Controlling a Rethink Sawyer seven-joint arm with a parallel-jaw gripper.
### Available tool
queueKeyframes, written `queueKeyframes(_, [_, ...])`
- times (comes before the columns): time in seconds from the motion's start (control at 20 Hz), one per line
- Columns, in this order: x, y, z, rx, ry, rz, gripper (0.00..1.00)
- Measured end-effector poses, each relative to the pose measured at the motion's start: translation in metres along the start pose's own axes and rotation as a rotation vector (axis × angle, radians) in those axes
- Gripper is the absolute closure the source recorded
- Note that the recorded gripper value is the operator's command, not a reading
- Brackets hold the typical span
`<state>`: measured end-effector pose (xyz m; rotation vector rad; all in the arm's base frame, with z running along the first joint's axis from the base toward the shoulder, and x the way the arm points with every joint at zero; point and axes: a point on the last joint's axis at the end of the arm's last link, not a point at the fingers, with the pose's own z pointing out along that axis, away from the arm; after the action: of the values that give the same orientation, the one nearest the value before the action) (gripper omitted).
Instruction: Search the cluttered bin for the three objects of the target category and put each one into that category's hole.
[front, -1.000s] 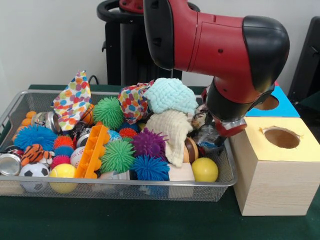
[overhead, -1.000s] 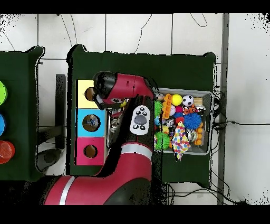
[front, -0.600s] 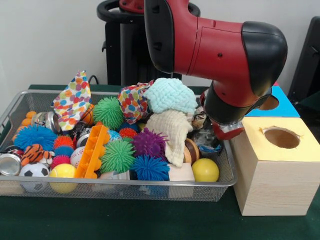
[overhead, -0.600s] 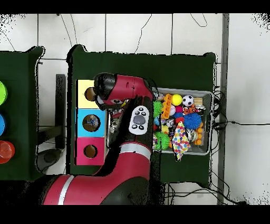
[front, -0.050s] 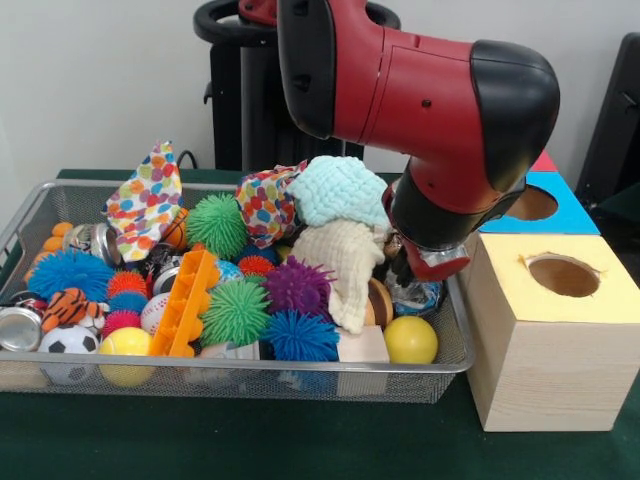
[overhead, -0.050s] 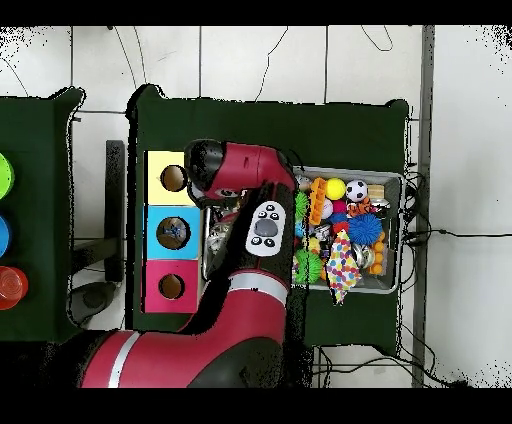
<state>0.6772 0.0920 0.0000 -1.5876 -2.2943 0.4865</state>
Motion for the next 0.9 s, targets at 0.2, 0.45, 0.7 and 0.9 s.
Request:
queueKeyframes(0.2, [-0.003,0.001,0.002,-0.011,-0.012,0.002,1.0])
queueKeyframes(0.45, [-0.005,0.002,0.005,-0.022,-0.025,0.002,1.0])
queueKeyframes(0.7, [-0.002,-0.002,-0.001,0.003,-0.014,0.0,1.0])
queueKeyframes(0.9, [0.01,-0.009,-0.016,0.057,0.014,-0.008,1.0])
